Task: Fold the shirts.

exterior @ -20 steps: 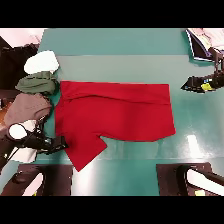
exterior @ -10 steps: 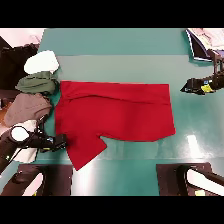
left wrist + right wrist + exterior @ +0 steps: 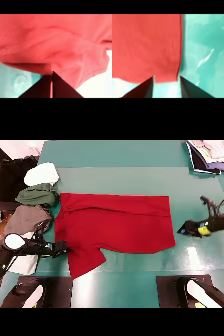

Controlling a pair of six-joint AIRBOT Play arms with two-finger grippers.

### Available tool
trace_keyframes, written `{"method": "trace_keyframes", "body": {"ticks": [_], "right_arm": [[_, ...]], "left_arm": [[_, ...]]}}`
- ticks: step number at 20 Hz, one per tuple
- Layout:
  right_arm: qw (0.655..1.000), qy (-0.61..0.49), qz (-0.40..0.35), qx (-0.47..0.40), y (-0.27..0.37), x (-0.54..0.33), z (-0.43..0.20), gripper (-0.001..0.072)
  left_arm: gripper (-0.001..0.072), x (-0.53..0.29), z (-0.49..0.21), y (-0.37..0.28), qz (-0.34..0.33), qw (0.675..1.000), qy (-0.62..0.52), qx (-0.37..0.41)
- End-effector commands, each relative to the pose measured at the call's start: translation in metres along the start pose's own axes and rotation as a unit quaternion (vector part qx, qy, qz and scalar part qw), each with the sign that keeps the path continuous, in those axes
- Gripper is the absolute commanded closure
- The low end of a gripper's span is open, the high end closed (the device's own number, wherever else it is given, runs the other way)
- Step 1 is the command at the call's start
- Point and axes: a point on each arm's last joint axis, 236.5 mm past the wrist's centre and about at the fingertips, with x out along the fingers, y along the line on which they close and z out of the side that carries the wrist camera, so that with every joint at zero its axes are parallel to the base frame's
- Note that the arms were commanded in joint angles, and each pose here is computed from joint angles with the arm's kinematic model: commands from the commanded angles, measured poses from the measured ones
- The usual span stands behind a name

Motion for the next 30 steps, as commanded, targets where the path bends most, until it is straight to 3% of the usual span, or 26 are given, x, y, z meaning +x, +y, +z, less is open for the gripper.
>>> {"method": "trace_keyframes", "body": {"ticks": [1,9,12,14,21,25,30], "right_arm": [[0.997,0.033,0.057,0.040,0.014,0.031,-0.044,0.0297],[0.995,0.068,0.055,0.042,0.029,0.080,-0.056,0.0309],[0.997,0.059,0.049,0.023,0.033,0.079,-0.045,0.0497],[0.997,0.057,0.049,0.016,0.036,0.074,-0.042,0.0682],[0.993,0.067,-0.076,-0.058,0.002,0.006,-0.070,0.0696],[0.994,-0.026,-0.086,-0.069,0.013,-0.027,-0.048,0.0696],[0.985,-0.137,-0.081,-0.071,0.026,-0.049,0.003,0.0696]], "left_arm": [[0.0685,-0.004,0.002,-0.005,-0.004,1.000,-0.002,0.019],[0.0685,-0.004,-0.005,-0.007,-0.010,0.999,0.013,0.035],[0.0685,-0.004,-0.006,-0.007,-0.011,0.999,0.014,0.041],[0.0685,-0.004,-0.007,-0.009,-0.014,0.999,0.016,0.044],[0.0686,-0.031,-0.032,-0.064,-0.083,0.992,0.037,0.089],[0.0686,-0.060,-0.016,-0.112,-0.122,0.982,-0.009,0.143],[0.0686,-0.081,0.058,-0.107,-0.066,0.970,-0.159,0.173]]}}
